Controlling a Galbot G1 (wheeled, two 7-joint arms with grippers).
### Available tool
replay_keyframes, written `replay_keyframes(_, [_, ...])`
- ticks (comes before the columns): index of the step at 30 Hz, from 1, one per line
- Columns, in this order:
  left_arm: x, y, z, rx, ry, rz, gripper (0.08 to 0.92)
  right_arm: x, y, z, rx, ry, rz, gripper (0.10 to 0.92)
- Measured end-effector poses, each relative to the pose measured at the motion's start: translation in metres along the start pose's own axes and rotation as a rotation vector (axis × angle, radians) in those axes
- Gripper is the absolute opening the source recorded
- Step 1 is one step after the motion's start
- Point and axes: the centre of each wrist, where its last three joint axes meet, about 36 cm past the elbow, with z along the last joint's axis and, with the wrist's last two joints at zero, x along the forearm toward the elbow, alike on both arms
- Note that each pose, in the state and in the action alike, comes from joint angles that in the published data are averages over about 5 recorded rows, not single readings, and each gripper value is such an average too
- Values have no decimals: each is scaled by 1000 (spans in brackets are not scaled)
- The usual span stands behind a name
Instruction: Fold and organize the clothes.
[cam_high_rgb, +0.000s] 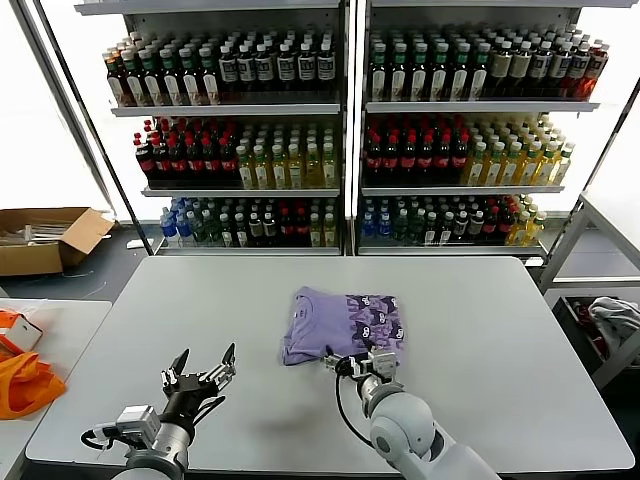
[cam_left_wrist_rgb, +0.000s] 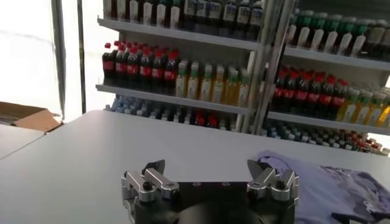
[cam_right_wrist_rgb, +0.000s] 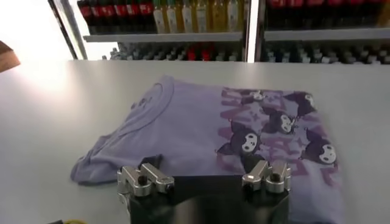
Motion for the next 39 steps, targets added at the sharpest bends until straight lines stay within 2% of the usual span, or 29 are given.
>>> replay_keyframes(8, [4, 0, -3, 2, -6, -1, 822, -12, 0, -27, 69, -92, 9, 823])
replay_keyframes(14, [4, 1, -3, 6, -6, -4, 823, -35, 4, -41, 99, -113, 28, 823])
replay_keyframes(27, [3, 3, -2, 12, 0, 0, 823, -84, 9, -37, 88, -41, 82, 823])
replay_keyframes(39, [3, 5, 0, 5, 13, 1, 822, -99, 5, -30, 59, 2, 104, 823])
